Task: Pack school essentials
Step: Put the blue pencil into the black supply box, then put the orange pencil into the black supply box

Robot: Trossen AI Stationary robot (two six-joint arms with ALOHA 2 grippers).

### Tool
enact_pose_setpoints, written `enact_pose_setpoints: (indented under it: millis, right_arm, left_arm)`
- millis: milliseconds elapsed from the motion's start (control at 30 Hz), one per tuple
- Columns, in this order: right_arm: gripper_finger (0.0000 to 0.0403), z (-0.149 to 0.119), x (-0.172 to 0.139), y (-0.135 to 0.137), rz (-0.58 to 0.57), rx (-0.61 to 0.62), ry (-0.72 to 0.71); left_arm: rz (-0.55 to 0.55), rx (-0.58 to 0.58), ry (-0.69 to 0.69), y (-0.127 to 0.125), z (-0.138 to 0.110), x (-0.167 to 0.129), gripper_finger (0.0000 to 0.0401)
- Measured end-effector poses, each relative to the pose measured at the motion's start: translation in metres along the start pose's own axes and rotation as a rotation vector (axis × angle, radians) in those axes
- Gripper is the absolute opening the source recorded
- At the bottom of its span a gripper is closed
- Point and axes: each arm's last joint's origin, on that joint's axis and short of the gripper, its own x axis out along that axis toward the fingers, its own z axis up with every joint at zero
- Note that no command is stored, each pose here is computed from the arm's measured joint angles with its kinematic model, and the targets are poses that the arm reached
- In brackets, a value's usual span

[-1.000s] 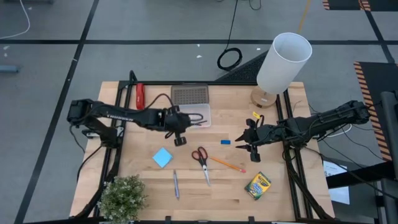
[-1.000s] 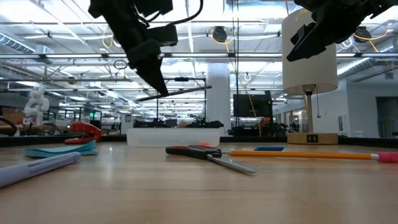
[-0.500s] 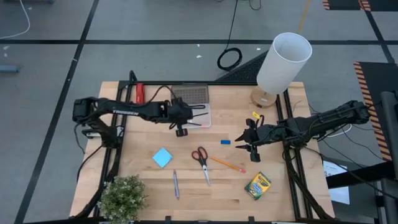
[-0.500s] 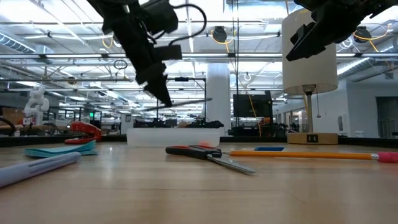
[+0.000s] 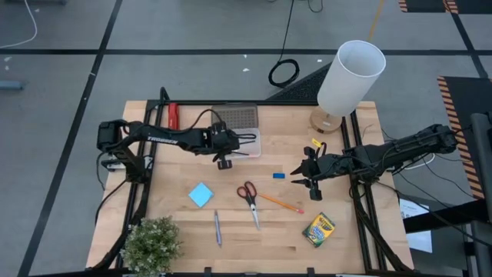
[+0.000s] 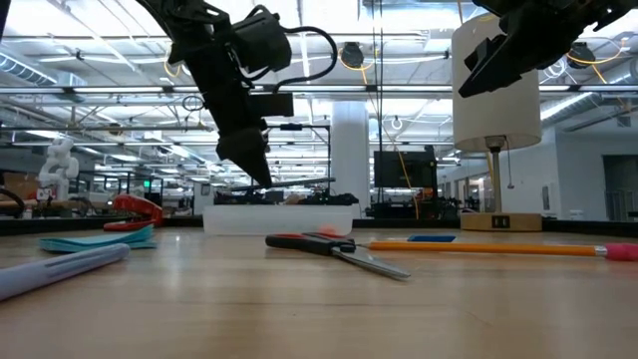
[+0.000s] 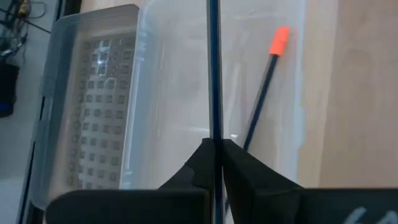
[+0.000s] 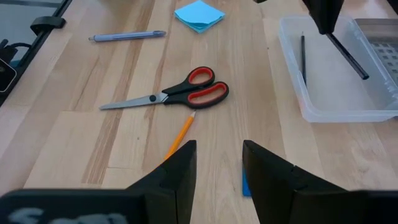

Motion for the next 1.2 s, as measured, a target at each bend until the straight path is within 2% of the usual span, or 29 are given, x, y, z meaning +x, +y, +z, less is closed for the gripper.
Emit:
enact_pose_setpoints:
  millis: [333,567,700,1033,1200]
  right_arm:
    - [0.0125,0.0,0.0,0.0,0.0,0.001,0.0]
    - [0.0125,0.0,0.0,0.0,0.0,0.001,0.0]
    - [0.0125,0.0,0.0,0.0,0.0,0.001,0.0]
    - [0.0125,0.0,0.0,0.0,0.0,0.001,0.0]
    - [0.0125,0.0,0.0,0.0001,0.0,0.029,0.0]
  left_arm:
    - [0.001,-0.029,0.002,0.0,-0.0001,0.0,0.0024]
    - [-0.005,-0.068,0.019,-0.0011,-0.0018,-0.0002,0.0068]
    - [-0.054,-0.068,0.01,-0.0029,-0.0014,-0.0004,0.0085]
    - [-0.055,-0.096,0.001,-0.0028,-0.0004,-0.0004,0.0088]
    - [-0.06,-0.189,0.002,-0.0024,-0.0005,-0.0023,0.0088]
